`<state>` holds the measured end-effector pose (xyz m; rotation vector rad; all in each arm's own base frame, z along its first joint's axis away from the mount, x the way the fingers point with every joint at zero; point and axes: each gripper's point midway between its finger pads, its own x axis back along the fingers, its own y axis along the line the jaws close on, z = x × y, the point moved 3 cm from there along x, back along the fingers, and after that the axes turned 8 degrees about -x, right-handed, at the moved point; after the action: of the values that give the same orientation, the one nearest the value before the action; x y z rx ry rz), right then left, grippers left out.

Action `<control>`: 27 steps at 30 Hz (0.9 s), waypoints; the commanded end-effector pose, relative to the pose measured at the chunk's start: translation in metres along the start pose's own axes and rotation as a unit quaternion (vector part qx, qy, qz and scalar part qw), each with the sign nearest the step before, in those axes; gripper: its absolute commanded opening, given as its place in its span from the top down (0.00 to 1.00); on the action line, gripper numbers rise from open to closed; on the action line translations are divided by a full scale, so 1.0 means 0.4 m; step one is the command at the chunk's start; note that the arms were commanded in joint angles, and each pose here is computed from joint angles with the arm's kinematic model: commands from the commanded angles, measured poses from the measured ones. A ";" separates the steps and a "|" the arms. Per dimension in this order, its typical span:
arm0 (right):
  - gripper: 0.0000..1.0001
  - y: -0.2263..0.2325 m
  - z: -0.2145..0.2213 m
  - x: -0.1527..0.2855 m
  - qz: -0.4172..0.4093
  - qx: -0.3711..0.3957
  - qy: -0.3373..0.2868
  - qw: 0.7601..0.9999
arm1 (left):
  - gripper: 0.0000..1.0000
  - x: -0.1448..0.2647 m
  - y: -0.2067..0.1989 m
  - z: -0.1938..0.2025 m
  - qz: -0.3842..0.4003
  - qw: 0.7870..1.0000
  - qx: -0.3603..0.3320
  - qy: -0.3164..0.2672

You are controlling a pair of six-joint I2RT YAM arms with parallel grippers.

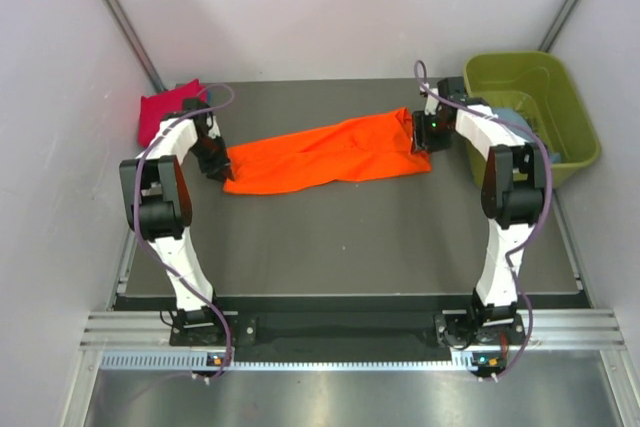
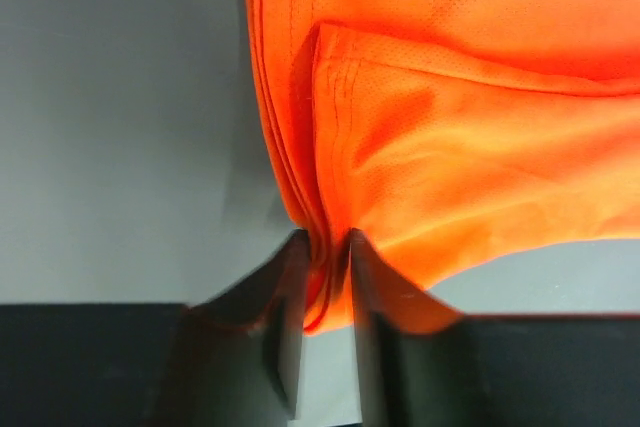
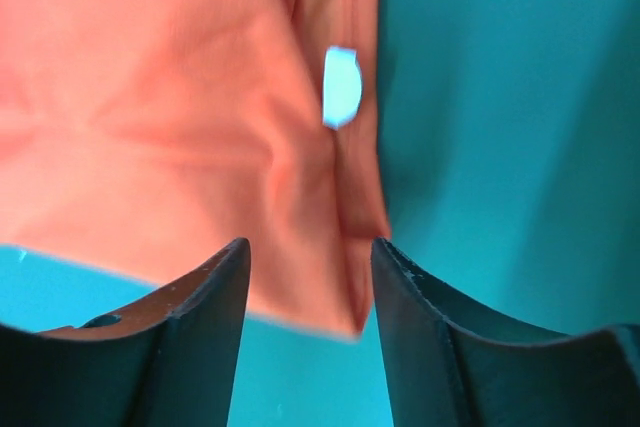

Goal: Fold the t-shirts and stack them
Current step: Fold the tshirt

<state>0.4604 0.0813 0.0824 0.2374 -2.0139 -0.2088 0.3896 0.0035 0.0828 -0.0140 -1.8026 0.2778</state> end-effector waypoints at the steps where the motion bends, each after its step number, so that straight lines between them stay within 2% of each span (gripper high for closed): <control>1: 0.47 0.016 -0.004 0.095 -0.001 -0.005 -0.029 1.000 | 0.69 0.029 -0.011 -0.029 0.005 1.000 -0.001 -0.023; 2: 0.47 0.020 0.005 0.107 -0.002 -0.006 -0.030 1.000 | 0.61 0.025 -0.010 -0.019 0.005 1.000 0.000 -0.018; 4: 0.47 0.014 0.028 0.107 -0.001 -0.007 -0.023 1.000 | 0.58 0.021 -0.011 -0.008 0.007 1.000 0.003 -0.011; 7: 0.47 0.009 0.084 0.095 -0.004 -0.014 0.003 1.000 | 0.57 0.007 -0.014 0.013 0.016 1.000 0.009 0.002; 14: 0.47 -0.008 0.108 0.054 -0.001 -0.015 0.023 1.000 | 0.57 -0.004 -0.007 0.044 0.009 1.000 0.018 0.019; 16: 0.49 -0.018 0.095 0.045 0.003 -0.017 0.018 1.000 | 0.57 -0.006 -0.004 0.050 0.007 1.000 0.018 0.021; 17: 0.54 -0.028 0.096 0.028 0.004 -0.019 0.022 1.000 | 0.58 -0.011 -0.004 0.058 0.006 1.000 0.018 0.025; 19: 0.67 -0.039 0.081 0.018 0.008 -0.019 0.018 1.000 | 0.63 -0.018 0.000 0.065 0.004 0.999 0.017 0.029; 20: 0.79 -0.044 0.084 0.004 0.009 -0.021 0.024 0.999 | 0.72 -0.023 0.001 0.069 0.001 0.999 0.016 0.031; 22: 0.87 -0.054 0.065 0.003 0.012 -0.025 0.019 0.999 | 0.87 -0.026 0.008 0.067 -0.005 0.999 0.015 0.030; 23: 0.94 -0.064 0.063 -0.002 0.015 -0.009 0.021 1.000 | 1.00 -0.026 0.007 0.066 -0.005 0.999 0.013 0.031; 27: 1.00 -0.096 0.046 0.006 0.040 -0.009 0.014 0.999 | 1.00 -0.016 -0.004 0.059 0.000 1.000 0.003 0.028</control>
<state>0.4268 0.0598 0.0568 0.1832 -1.9197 -0.2148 0.3617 -0.0018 0.0586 -0.0014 -1.6999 0.2955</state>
